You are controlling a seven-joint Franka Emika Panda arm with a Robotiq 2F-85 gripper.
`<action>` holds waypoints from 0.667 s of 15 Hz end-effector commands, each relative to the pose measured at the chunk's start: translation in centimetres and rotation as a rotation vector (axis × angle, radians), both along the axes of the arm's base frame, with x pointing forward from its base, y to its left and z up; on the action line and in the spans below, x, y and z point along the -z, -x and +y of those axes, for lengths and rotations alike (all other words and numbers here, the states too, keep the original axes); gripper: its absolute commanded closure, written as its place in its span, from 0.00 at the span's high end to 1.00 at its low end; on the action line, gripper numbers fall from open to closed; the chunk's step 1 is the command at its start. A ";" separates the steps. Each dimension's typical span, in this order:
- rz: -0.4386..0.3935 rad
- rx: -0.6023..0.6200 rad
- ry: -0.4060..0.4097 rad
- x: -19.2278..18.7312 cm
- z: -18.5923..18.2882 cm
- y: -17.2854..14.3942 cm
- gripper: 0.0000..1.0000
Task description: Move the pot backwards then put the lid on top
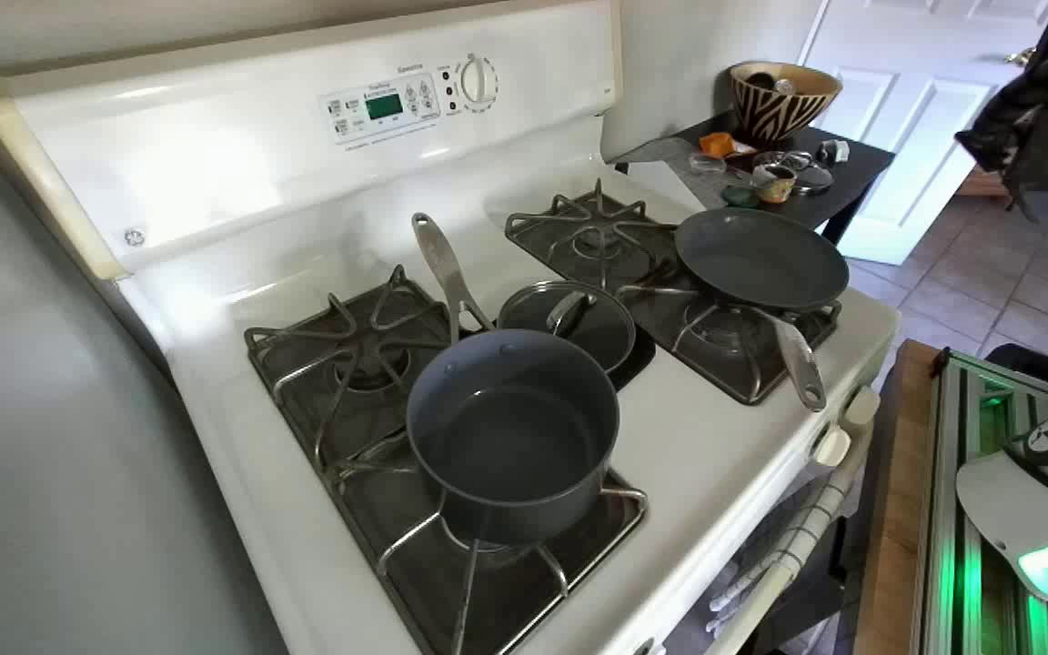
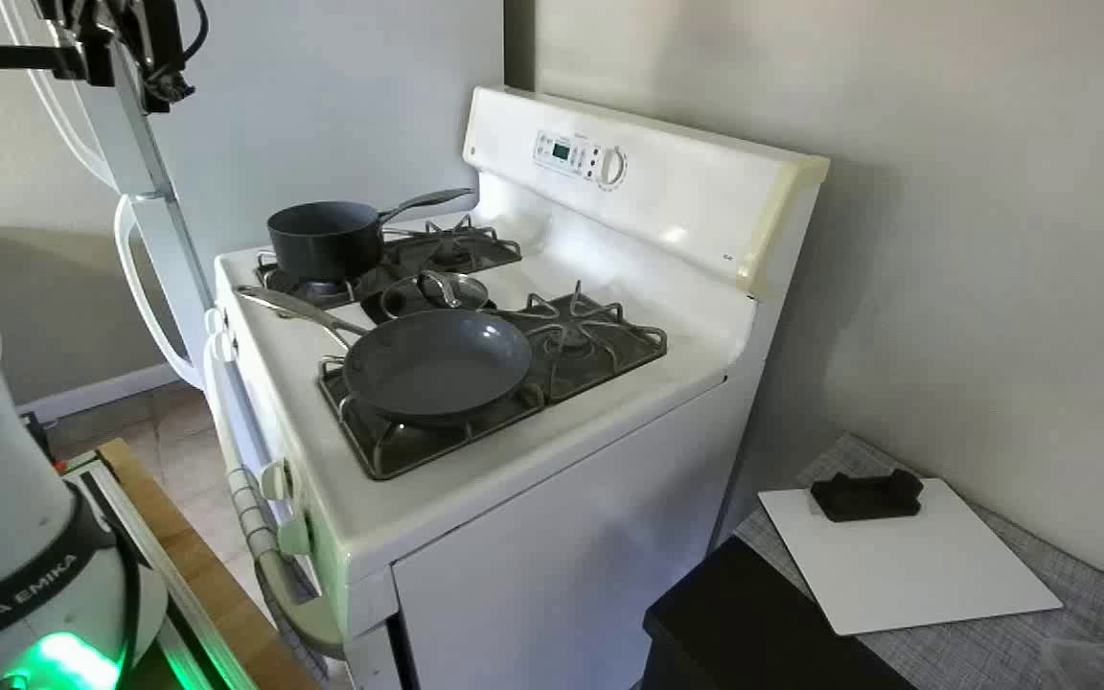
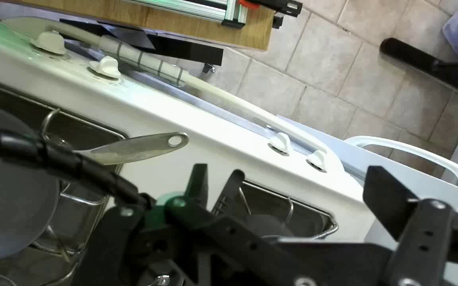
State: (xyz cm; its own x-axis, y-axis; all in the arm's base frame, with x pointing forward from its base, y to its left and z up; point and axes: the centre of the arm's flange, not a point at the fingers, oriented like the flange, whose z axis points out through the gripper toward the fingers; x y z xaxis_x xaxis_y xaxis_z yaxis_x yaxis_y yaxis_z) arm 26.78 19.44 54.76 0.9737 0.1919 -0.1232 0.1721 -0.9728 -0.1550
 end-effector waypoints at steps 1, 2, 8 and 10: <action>0.000 0.000 0.000 0.0 0.0 0.0 1.00; 0.000 0.000 0.000 0.0 0.0 0.0 1.00; 0.000 0.000 0.000 0.0 0.0 0.0 1.00; -0.035 0.069 0.000 0.3 0.2 -1.2 1.00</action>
